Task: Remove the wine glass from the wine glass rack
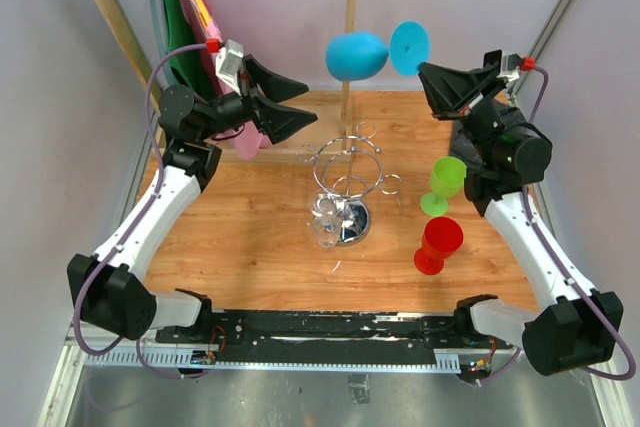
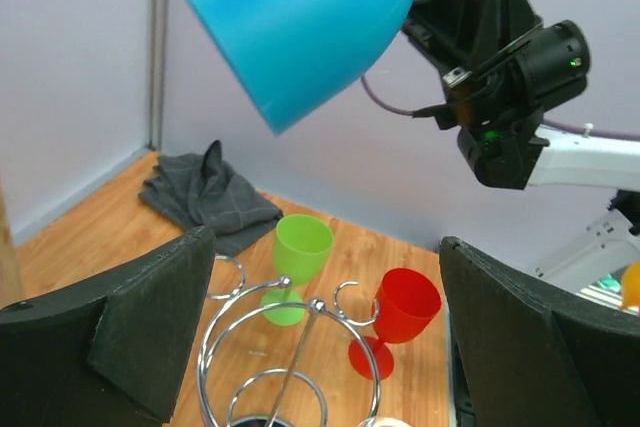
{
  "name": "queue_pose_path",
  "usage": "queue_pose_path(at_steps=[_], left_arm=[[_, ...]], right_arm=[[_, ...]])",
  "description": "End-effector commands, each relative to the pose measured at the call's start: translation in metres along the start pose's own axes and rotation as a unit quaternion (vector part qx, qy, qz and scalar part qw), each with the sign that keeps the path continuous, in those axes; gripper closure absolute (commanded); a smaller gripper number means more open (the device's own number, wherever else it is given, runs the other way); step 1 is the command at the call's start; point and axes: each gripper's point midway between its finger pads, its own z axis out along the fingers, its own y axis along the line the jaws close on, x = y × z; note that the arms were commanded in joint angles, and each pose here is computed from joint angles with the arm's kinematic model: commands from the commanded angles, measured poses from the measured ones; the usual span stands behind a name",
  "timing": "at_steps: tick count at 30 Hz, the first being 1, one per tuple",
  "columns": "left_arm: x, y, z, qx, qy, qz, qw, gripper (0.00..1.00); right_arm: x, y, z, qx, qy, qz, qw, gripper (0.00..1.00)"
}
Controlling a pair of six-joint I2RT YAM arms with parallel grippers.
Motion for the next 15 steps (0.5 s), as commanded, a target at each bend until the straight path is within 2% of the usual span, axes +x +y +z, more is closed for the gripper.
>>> queue_pose_path(at_steps=[1,7,15], left_arm=[[-0.009,-0.034,-0.001,0.106,0.0,0.051,0.993,0.01],[-0.008,-0.039,0.0,0.138,0.011,0.065,0.988,0.01],[-0.017,-0.05,0.0,0.166,-0.008,0.066,0.984,0.01]], right_arm=[[0.028,0.023,-0.007,-0.045,0.019,-0.033,0.998,0.99],[0.047,0.027,-0.006,-0.063,0.033,-0.038,0.997,0.99],[0.06,0.035,-0.009,-0.079,0.049,-0.044,0.995,0.99]])
